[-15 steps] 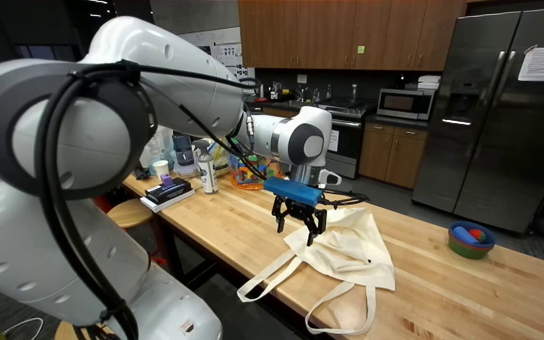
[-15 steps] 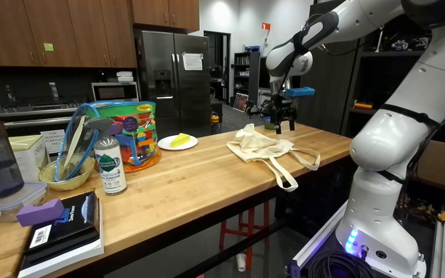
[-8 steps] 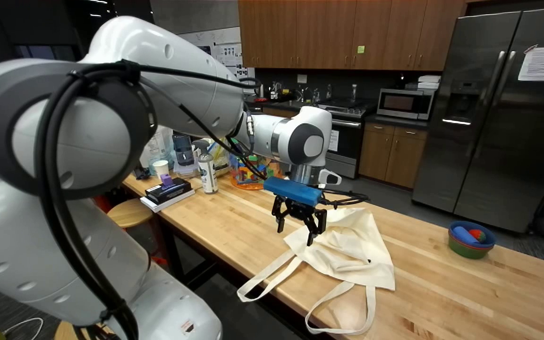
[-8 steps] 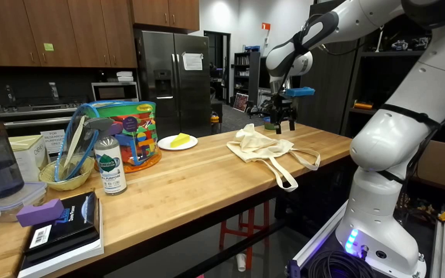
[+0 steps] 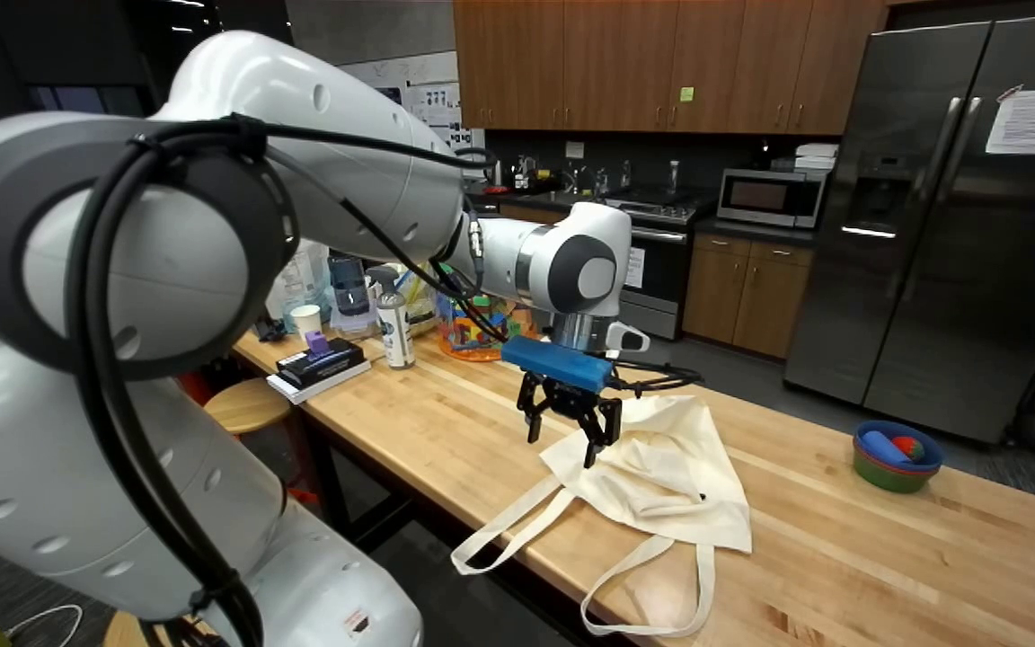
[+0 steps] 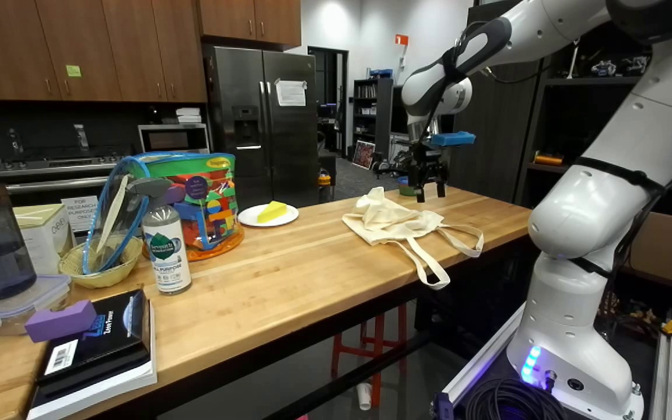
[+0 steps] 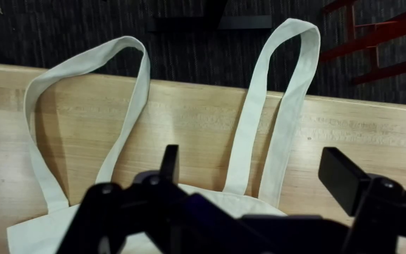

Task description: Unfold the bag

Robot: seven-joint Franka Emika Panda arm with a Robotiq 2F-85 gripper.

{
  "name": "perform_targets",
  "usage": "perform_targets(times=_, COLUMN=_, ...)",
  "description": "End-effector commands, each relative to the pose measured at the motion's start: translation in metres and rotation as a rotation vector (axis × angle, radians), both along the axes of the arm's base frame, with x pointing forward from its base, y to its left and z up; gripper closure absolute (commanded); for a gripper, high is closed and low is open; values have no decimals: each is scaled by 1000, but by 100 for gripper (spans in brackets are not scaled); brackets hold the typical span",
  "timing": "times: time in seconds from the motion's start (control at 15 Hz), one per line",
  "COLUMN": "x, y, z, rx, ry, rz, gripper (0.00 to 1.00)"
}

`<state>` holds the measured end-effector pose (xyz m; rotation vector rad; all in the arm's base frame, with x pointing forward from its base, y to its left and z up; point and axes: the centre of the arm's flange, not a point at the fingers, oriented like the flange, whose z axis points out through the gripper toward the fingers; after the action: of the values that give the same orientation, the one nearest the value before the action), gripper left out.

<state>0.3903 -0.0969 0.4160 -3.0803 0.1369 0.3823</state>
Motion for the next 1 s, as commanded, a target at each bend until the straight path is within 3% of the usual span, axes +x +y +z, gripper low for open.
perform_targets(times=0.0, x=0, y=0, z=0, rx=0, ry=0, rz=0, gripper=0)
perform_targets(times=0.47, x=3, y=8, z=2, rx=6, ry=-3, rz=2, gripper=0)
perform_targets(times=0.93, x=39, y=64, z=8, rx=-62, ry=-21, rz=-3, gripper=0)
